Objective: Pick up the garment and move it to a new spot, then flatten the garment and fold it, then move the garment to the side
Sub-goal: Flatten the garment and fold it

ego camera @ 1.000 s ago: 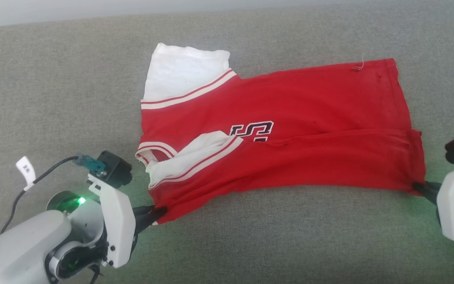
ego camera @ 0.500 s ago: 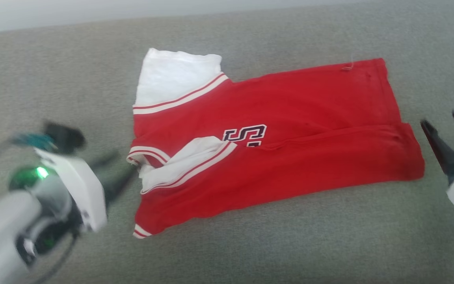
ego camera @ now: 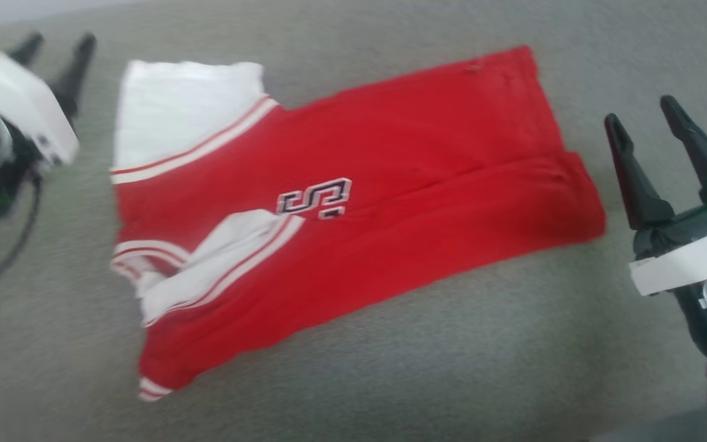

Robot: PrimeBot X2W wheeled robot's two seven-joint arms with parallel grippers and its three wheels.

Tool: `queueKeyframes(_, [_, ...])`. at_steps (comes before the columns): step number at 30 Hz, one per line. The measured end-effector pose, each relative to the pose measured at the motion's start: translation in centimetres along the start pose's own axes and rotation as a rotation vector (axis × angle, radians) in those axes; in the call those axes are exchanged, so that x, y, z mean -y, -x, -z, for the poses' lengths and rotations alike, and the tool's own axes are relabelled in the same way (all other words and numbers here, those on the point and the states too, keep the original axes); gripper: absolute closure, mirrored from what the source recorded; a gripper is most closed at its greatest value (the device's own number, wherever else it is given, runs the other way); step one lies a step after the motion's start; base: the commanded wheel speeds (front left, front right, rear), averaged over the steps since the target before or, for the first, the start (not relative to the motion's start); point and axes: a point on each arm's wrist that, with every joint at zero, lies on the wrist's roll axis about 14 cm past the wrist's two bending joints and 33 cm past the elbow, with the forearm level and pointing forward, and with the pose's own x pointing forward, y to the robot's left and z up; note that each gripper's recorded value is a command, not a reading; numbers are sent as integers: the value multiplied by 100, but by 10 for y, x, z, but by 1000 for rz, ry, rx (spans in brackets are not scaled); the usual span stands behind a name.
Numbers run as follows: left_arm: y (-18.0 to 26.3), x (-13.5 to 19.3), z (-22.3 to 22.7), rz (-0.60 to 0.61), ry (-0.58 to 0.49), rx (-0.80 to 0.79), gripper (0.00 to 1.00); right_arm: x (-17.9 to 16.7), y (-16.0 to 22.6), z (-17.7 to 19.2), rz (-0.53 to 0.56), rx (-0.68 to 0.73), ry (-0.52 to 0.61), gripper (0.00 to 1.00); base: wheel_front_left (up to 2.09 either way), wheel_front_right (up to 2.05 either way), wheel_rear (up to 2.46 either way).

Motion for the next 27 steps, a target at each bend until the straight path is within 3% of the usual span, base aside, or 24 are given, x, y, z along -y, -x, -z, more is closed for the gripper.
queueKeyframes(3, [-29,0,5,-12,-18,-79,0,9,7,4,35,-7,2,0,0,0,0])
queueKeyframes(10, [-65,8,51,-19,-3,-435,0,33,27,22,125,-67,7,0,0,0,0])
queueKeyframes(15, [-63,8,98,-20,-31,-711,0,37,33,37,146,-113,-3,0,0,0,0])
queueKeyframes(19, [-63,9,106,-5,-40,-784,0,38,31,42,146,-126,-5,0,0,0,0])
queueKeyframes(21, [-63,11,107,10,-41,-801,22,38,27,42,141,-125,-2,0,0,0,0])
queueKeyframes(22, [-63,11,108,16,-44,-806,40,37,24,43,131,-133,1,0,0,0,0])
queueKeyframes(23, [-63,13,109,26,-46,-812,89,36,21,44,122,-142,1,0,0,0,0])
queueKeyframes(24, [-63,14,111,35,-40,-816,100,34,18,45,110,-154,3,0,0,0,0])
queueKeyframes(27, [-64,19,113,60,-20,-814,100,29,1,51,68,-210,8,0,0,0,0])
